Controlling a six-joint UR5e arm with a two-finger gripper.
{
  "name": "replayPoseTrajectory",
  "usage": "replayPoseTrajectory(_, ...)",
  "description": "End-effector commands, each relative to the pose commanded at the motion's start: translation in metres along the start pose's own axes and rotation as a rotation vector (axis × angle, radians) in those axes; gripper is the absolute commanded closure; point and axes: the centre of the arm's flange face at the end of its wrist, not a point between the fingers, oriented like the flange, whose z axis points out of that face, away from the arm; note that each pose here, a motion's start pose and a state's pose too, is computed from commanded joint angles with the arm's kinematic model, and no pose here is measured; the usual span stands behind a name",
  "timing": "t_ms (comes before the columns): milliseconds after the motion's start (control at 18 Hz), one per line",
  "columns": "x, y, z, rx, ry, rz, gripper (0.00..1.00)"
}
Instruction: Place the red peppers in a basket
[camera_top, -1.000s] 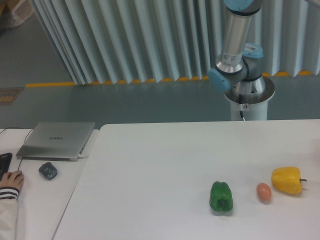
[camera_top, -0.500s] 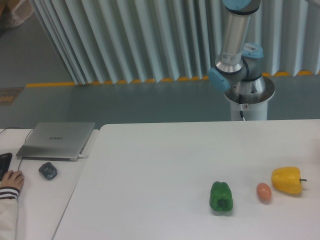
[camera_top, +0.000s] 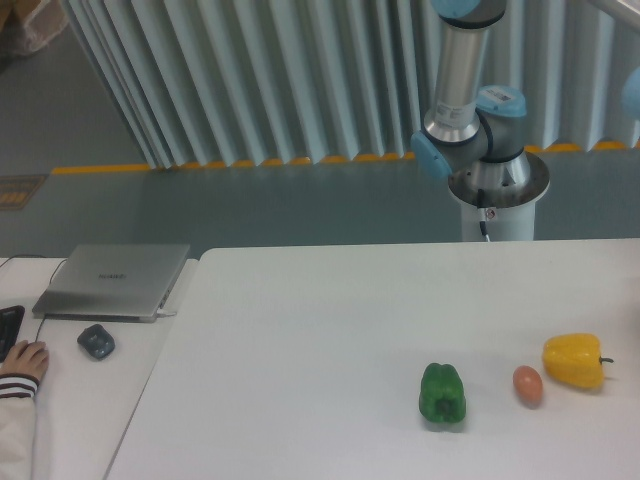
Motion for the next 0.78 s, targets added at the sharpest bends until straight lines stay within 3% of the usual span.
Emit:
replayPoseTrajectory(222,-0.009,-0.048,0.000,0.007,-0.001,-0.047,0.00)
replayPoseTrajectory(778,-0.017,-0.093,0.004,0.013,0.000,-0.136,0.00)
